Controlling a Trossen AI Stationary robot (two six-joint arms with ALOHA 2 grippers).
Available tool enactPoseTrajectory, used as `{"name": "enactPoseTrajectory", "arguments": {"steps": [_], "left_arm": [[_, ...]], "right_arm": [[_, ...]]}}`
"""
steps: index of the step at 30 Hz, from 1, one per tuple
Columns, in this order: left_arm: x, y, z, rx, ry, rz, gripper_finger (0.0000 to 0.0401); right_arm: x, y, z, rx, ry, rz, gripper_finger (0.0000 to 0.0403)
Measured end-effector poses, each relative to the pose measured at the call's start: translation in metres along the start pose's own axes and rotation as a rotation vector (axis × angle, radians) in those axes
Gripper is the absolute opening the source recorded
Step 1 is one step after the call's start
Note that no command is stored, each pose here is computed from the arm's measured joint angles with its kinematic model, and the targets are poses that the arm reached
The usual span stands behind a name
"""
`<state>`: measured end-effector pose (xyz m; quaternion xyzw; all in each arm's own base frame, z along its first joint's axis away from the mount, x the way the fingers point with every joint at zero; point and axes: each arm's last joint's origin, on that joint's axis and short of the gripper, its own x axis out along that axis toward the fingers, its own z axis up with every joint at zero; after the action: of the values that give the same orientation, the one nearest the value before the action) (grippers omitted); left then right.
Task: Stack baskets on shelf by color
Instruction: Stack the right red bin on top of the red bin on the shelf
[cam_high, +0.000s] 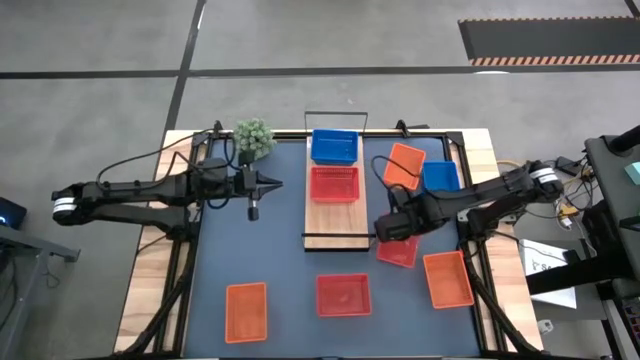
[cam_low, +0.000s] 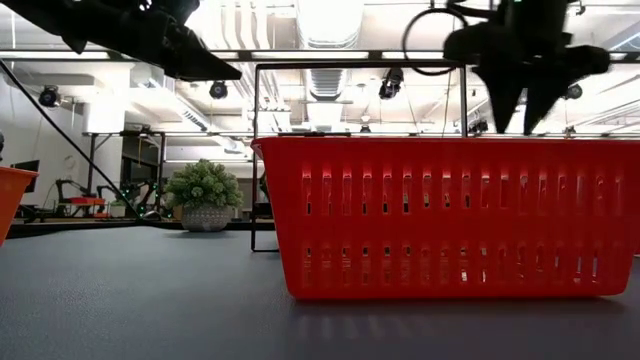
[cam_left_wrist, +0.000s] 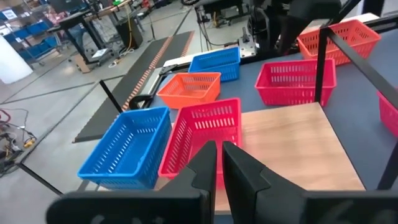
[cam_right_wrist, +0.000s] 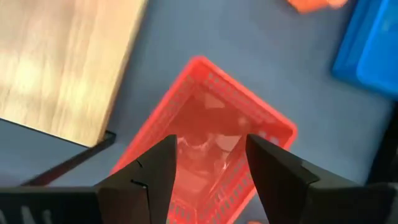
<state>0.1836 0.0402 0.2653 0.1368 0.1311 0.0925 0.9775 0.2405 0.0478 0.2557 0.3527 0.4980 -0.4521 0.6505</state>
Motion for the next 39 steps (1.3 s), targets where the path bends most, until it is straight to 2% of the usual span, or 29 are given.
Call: {"name": "enactPoseTrajectory", "arguments": {"steps": [4, 7, 11, 14, 26, 34, 36, 39], "left_arm": [[0.000, -0.001, -0.003, -0.001, 0.021, -0.006, 0.0010], [0.000, -0.002, -0.006, -0.001, 0.029, -0.007, 0.0010], [0.000, -0.002, -0.007, 0.001, 0.035, 0.010, 0.0010], [0.000, -0.001, -0.007, 0.001, 0.038, 0.020, 0.0010], [0.001, -0.001, -0.008, -0.001, 0.041, 0.022, 0.0010], [0.001, -0.001, -0.008, -0.002, 0.047, 0.038, 0.0010], [0.001, -0.001, -0.009, -0.002, 0.049, 0.037, 0.0010], [0.001, -0.001, -0.009, -0.002, 0.050, 0.037, 0.0010]], "right_arm": [[0.013, -0.014, -0.014, 0.128, 0.012, 0.093, 0.0185], [0.026, -0.015, -0.025, 0.166, 0.031, 0.234, 0.0185], [0.035, -0.004, -0.034, 0.050, 0.067, 0.440, 0.0185], [0.039, 0.002, -0.041, -0.043, 0.080, 0.479, 0.0183], [0.058, 0.030, -0.048, -0.137, 0.088, 0.363, 0.0162], [0.053, 0.030, -0.046, -0.162, 0.113, 0.050, 0.0162], [0.050, 0.030, -0.045, -0.187, 0.110, -0.003, 0.0162], [0.049, 0.033, -0.044, -0.201, 0.102, -0.021, 0.0156]]}}
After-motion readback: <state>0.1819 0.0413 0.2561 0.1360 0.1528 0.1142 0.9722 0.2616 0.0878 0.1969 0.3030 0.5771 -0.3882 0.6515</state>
